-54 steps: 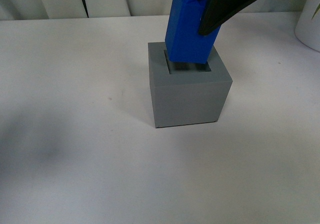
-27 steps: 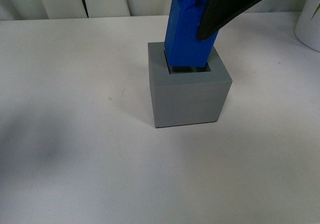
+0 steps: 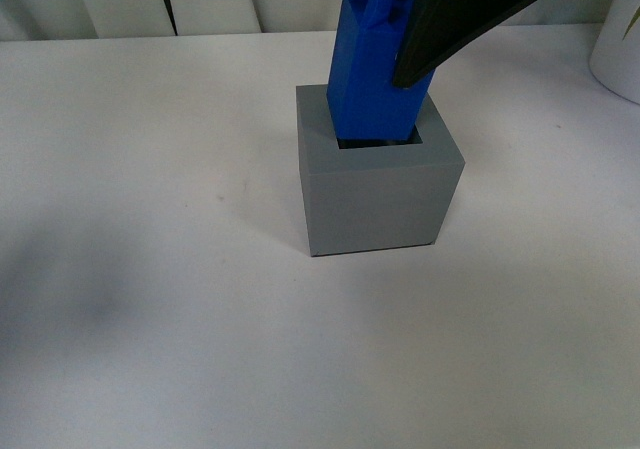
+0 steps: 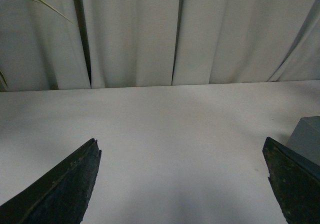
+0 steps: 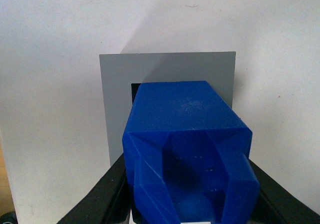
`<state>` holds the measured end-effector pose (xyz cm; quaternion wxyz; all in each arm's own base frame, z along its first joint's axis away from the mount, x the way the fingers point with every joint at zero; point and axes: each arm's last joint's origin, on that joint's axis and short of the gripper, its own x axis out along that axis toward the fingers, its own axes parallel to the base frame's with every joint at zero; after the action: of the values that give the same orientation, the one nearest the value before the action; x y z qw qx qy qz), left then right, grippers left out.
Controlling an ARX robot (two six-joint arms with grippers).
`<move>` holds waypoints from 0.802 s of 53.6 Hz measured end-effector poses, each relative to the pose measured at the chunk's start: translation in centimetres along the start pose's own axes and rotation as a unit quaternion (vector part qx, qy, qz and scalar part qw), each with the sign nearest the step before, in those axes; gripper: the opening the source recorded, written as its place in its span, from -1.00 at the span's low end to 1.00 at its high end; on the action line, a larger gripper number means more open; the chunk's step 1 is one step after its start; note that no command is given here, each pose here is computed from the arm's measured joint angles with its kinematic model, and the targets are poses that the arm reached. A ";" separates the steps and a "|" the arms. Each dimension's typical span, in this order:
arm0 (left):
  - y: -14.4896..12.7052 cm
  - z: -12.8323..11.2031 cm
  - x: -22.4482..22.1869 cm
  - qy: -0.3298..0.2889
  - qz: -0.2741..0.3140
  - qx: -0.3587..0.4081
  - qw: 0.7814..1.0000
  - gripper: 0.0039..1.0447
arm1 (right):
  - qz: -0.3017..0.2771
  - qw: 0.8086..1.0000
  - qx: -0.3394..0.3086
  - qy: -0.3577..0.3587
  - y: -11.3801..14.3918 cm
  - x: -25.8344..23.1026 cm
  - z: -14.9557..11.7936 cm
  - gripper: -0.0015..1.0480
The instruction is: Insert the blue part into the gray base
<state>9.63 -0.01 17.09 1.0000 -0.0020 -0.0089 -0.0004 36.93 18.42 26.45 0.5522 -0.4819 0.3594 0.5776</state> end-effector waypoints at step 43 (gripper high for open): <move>0.0 0.0 0.0 0.000 0.000 0.000 1.000 0.89 | 0.023 0.999 -0.008 0.027 0.8 0.9 -0.5 -0.11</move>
<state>9.63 -0.01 17.09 1.0000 -0.0020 -0.0089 -0.0006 36.34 18.10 25.33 0.5250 -0.4934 0.3804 0.5799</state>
